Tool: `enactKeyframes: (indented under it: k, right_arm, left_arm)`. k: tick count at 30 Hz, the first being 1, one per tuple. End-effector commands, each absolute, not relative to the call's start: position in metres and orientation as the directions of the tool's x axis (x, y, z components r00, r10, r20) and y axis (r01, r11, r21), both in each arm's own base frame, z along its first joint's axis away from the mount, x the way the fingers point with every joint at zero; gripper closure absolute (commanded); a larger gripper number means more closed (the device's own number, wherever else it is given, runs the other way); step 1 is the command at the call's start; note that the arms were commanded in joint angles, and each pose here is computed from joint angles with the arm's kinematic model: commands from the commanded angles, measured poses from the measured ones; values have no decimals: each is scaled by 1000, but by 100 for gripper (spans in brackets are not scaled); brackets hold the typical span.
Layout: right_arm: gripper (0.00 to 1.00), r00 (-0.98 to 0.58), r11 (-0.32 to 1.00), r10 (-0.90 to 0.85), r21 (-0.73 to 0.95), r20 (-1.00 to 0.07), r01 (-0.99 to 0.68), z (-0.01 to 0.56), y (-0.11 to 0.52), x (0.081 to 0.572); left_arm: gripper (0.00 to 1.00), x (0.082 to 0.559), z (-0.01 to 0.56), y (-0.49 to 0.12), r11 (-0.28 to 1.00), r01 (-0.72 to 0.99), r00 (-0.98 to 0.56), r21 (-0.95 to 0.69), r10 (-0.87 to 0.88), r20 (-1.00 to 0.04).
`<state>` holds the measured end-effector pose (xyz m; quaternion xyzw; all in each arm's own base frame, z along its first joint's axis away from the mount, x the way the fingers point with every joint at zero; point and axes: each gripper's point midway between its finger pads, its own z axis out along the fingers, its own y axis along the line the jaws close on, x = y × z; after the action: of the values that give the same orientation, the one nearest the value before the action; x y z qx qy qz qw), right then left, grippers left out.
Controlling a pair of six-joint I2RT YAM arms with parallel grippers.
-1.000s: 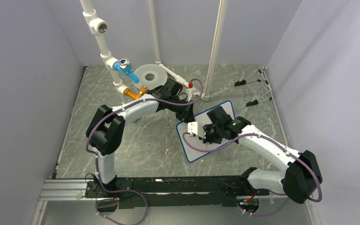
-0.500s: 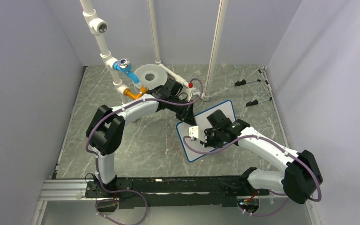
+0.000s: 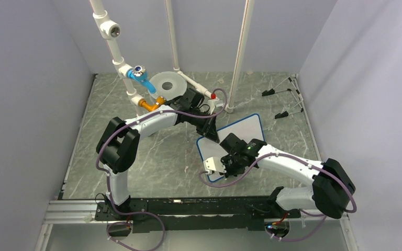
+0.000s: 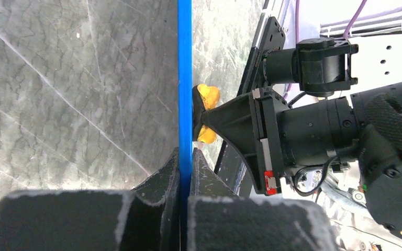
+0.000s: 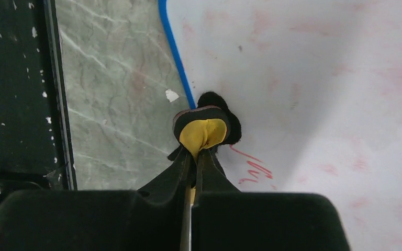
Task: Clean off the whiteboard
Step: Erase the whiteboard at the center of the board.
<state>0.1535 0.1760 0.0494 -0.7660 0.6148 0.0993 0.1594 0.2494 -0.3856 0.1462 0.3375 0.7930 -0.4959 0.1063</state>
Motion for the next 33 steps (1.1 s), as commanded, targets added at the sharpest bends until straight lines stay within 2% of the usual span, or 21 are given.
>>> enactKeyframes:
  k: [1,5,7,10,13,20,26,29,33]
  right_arm:
    - [100,238,-201,-919,-147,-313,-969,48,167,159]
    - [100,167,-87,-922,-234,-349,-968,67,163,188]
    - [100,112,14,-908,-296,-404,-955,88,158,212]
    - [100,94,84,-887,-357,-453,-930,109,157,230]
    - [100,108,72,-876,-350,-470,-934,109,160,228]
    - [100,198,-98,-848,-221,-492,-970,80,165,182]
    - [100,260,-214,-873,-155,-412,-964,52,164,152]
    - [100,227,-157,-884,-199,-408,-967,57,165,166]
    - [100,161,-31,-864,-270,-476,-962,88,165,198]
  left_arm:
    - [100,239,182,-393,140,681,-698,-719,420,-580]
    - [100,239,181,-393,140,680,-699,-720,419,-579]
    - [100,238,181,-393,142,679,-700,-720,420,-578]
    - [100,239,181,-392,147,678,-702,-720,421,-575]
    - [100,240,182,-394,148,679,-702,-720,418,-577]
    - [100,238,181,-393,142,680,-702,-720,411,-582]
    - [100,239,183,-393,137,682,-699,-718,410,-586]
    - [100,238,183,-393,137,682,-699,-718,410,-586]
    - [100,237,181,-392,141,680,-701,-719,412,-583]
